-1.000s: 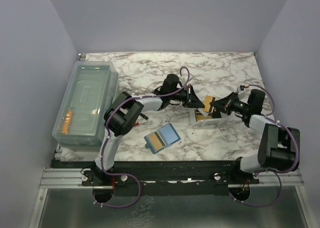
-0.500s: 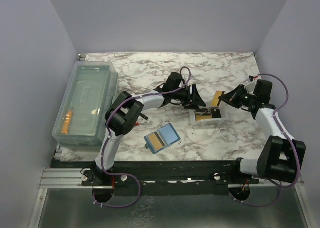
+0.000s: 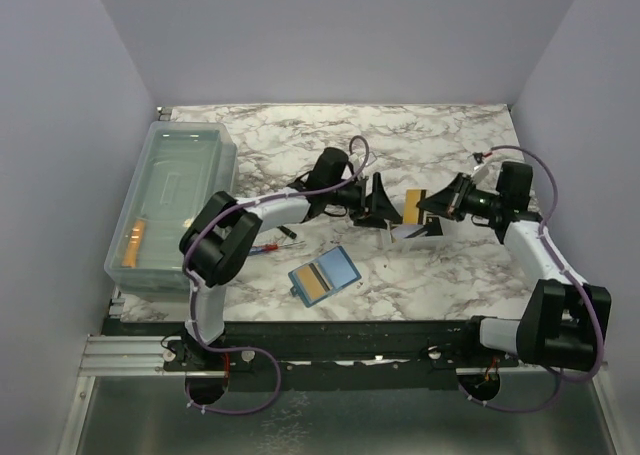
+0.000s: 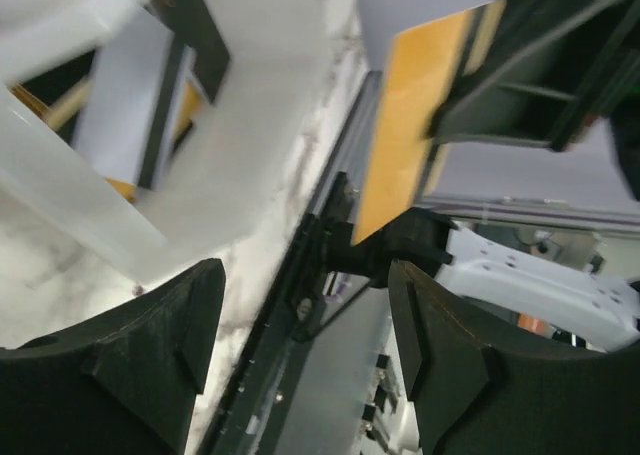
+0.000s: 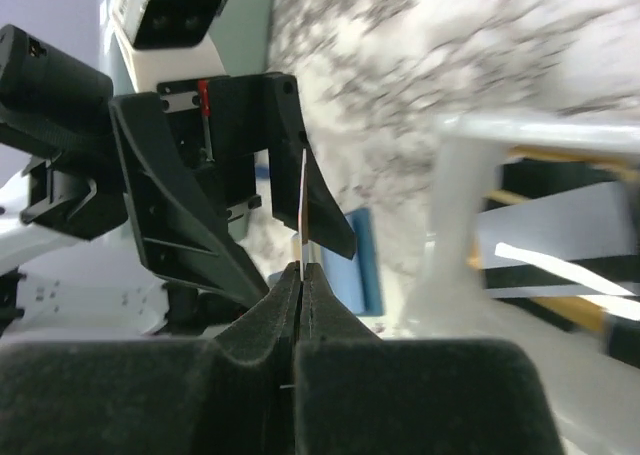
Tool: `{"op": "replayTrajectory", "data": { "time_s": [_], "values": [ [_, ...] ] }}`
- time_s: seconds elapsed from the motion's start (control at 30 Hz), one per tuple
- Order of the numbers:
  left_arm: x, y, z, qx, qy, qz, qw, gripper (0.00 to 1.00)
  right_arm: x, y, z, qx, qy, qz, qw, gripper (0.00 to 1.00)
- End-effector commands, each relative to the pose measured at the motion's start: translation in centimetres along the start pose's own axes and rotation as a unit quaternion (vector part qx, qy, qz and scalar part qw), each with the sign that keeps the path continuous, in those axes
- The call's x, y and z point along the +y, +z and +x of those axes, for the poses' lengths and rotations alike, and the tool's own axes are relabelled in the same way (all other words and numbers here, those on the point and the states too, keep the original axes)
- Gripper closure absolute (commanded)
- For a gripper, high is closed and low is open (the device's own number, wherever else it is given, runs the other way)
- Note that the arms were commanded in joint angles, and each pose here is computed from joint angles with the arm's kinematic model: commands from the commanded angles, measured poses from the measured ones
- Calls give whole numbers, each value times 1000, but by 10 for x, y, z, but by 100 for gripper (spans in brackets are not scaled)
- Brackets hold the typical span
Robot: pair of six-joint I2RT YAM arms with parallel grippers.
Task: Put the credit cards into the card holder
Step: Pick up the credit card from the storage box, then insert the credit card into the card holder.
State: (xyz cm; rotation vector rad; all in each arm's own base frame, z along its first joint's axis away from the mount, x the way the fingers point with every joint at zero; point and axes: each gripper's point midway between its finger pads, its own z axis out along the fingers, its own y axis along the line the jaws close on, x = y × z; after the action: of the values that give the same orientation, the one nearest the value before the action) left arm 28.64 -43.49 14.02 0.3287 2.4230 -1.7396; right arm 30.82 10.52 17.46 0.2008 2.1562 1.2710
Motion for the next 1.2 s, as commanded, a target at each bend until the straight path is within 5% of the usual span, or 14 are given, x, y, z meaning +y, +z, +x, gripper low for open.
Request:
{"op": "replayTrajectory", "data": {
  "time_s": [0.0, 0.43, 0.73, 0.87, 0.97, 1.17],
  "values": [
    [-42, -44, 22, -7, 8, 85, 996, 29, 52, 11, 34, 57, -10, -108, 993, 100],
    [-61, -107, 48, -81, -11, 127, 988, 40, 104, 42, 87, 119, -11, -188, 975, 100],
    [-48, -131, 59, -112, -33, 113, 987, 95, 101, 56, 105, 137, -7, -176, 975, 100],
    [-29, -141, 72, -125, -50, 72, 988, 100, 84, 75, 114, 144, 1, -120, 982, 76],
    [6, -150, 87, -130, -63, -42, 989, 100, 58, 90, 118, 139, -4, -46, 989, 59],
    [62, -175, 132, -141, -149, -185, 961, 100, 28, 121, 152, 181, -16, 15, 983, 52]
  ]
}}
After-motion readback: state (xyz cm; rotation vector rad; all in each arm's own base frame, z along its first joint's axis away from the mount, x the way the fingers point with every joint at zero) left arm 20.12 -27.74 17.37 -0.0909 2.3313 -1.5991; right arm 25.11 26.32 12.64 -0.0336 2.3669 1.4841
